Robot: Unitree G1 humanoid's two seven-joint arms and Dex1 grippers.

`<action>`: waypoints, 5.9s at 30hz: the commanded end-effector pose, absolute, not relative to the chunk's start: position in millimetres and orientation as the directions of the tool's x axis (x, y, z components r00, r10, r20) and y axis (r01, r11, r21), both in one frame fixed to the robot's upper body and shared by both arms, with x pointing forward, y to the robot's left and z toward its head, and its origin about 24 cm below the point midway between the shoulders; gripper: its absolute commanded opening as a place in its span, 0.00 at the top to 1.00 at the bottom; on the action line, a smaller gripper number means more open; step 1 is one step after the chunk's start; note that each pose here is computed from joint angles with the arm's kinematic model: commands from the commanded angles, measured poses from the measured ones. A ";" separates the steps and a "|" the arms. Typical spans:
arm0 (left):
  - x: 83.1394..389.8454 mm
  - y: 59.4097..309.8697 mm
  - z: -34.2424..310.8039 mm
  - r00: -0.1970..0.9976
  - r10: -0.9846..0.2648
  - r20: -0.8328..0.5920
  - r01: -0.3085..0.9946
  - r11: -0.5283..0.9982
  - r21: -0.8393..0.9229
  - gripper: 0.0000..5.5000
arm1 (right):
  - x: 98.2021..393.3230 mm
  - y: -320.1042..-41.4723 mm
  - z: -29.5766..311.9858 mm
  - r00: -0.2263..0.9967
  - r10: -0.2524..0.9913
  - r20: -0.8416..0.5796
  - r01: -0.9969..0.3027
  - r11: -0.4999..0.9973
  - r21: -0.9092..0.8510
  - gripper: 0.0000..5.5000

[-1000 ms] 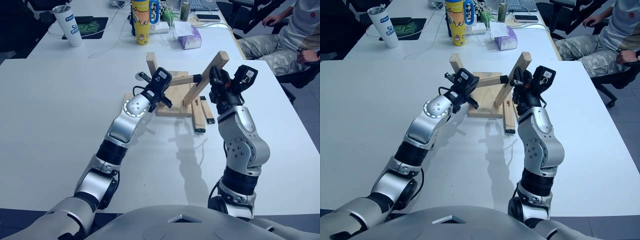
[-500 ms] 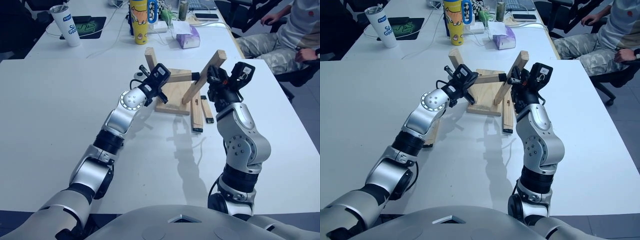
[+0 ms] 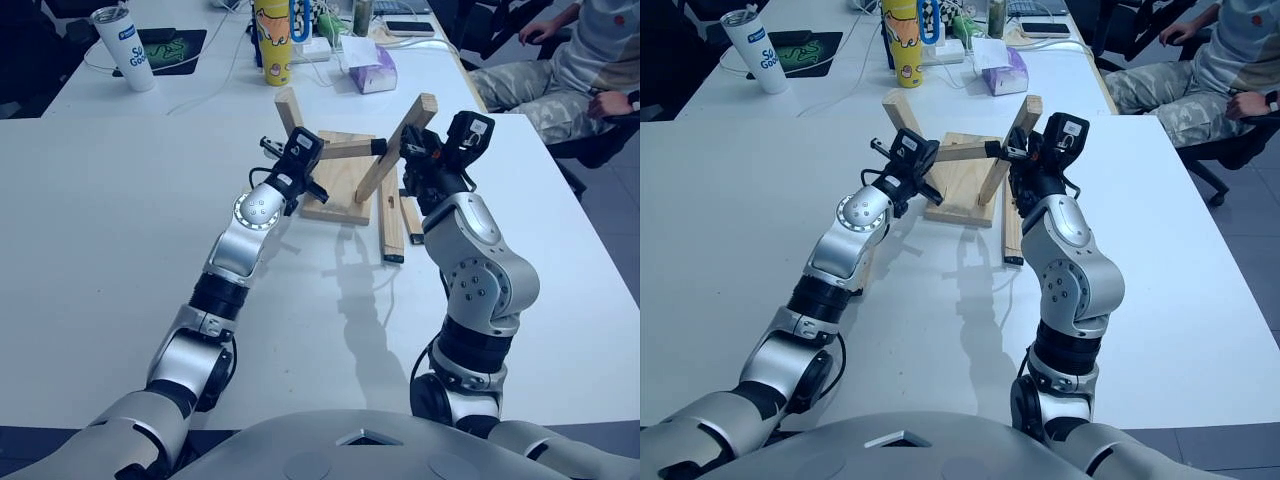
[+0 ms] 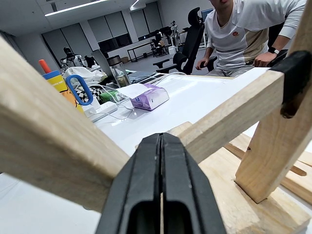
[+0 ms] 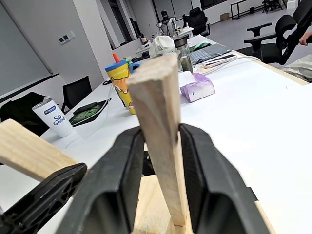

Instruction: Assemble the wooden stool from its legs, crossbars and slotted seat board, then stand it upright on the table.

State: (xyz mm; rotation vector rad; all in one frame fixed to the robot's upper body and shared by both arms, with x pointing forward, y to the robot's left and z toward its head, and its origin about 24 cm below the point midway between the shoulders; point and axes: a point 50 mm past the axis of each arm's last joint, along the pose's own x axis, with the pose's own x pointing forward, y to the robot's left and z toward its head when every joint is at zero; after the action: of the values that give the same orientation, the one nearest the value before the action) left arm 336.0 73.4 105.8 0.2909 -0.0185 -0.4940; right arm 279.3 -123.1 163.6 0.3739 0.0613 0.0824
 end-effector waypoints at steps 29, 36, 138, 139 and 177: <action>350.7 65.4 156.8 0.875 -0.483 0.040 0.436 0.821 0.369 1.00 | 283.6 -111.9 166.1 0.993 0.099 -0.063 -0.074 0.945 0.320 0.82; 343.2 101.9 65.6 0.767 -0.398 -0.503 0.628 0.622 0.467 1.00 | 284.5 -114.9 165.0 0.994 0.089 -0.063 -0.064 0.945 0.320 0.82; 313.8 154.6 190.3 0.891 -0.131 0.434 0.120 0.991 0.053 1.00 | 294.6 -131.5 179.0 0.970 0.217 0.109 -0.237 0.945 0.228 0.48; 314.5 155.2 188.9 0.894 -0.130 0.429 0.118 0.991 0.056 1.00 | 295.7 -132.2 186.6 0.967 0.205 0.154 -0.236 0.947 0.219 0.48; 323.7 145.4 177.3 0.895 -0.133 0.425 0.123 0.991 0.053 1.00 | 361.8 -135.4 264.9 0.902 0.227 0.368 -0.289 0.950 0.121 1.00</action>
State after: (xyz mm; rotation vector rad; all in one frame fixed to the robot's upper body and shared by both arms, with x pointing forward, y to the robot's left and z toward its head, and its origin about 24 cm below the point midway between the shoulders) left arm 321.9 145.7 175.4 0.0105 -0.4371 -0.1299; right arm 365.9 -129.2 225.3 0.1732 -0.1698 0.2991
